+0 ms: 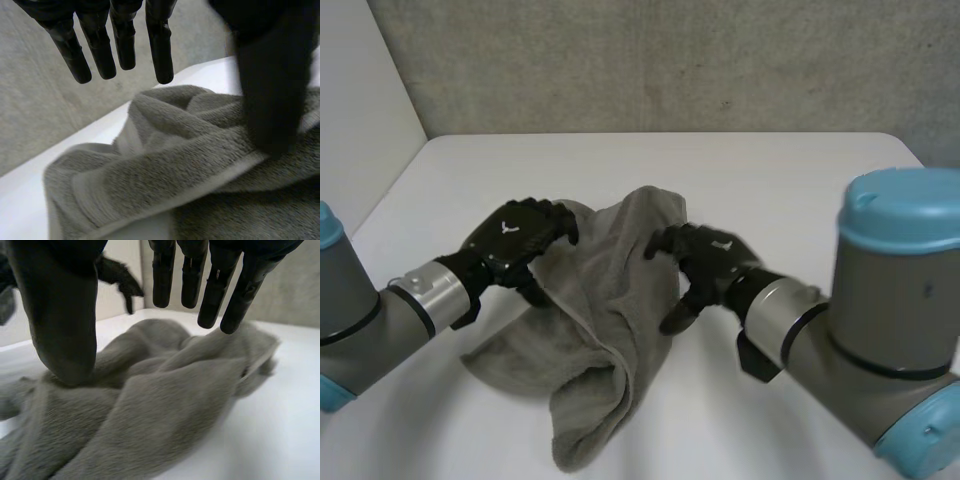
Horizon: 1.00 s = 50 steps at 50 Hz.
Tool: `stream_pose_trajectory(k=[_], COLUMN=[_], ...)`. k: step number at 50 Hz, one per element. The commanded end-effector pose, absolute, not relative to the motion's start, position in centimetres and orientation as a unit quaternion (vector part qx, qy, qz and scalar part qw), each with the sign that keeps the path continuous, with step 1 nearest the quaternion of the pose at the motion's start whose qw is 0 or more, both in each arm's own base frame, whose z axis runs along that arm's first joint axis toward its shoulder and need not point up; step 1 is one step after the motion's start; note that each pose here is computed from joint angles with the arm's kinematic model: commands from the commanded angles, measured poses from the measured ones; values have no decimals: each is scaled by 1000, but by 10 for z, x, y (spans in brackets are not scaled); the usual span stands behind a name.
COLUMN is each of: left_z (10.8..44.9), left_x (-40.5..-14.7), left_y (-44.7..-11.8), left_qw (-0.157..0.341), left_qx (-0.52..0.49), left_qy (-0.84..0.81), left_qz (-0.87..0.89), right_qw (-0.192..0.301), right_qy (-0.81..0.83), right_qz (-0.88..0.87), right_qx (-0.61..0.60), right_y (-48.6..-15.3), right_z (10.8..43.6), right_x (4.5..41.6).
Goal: Fold the towel.
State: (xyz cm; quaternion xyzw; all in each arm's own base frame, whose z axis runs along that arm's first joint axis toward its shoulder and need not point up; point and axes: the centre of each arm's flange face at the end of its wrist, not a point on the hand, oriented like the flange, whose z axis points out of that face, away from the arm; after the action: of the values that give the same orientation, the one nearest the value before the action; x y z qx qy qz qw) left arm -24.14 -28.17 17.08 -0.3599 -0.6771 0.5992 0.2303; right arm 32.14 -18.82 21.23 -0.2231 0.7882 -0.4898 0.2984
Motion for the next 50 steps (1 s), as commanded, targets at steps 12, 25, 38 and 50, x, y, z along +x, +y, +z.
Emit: stream_pose_trajectory(k=[12,25,38,50], left_z=[140,131,118,115], left_x=[-246,-247,-249,-257], left_y=[-287,-288,-293,-295], left_qw=[198,200,203,208], left_qx=[-413,-415,-416,-424], left_qy=[-670,-675,-680,-674], left_qz=[583,576,568,569], right_qw=[293,298,286,284], right_qy=[819,813,819,820], right_qz=[-432,-439,-430,-430], right_qx=[-238,-240,-248,-251], right_y=[-173,-171,-163,-163], right_z=[150,153,139,138], right_x=[351,359,364,364])
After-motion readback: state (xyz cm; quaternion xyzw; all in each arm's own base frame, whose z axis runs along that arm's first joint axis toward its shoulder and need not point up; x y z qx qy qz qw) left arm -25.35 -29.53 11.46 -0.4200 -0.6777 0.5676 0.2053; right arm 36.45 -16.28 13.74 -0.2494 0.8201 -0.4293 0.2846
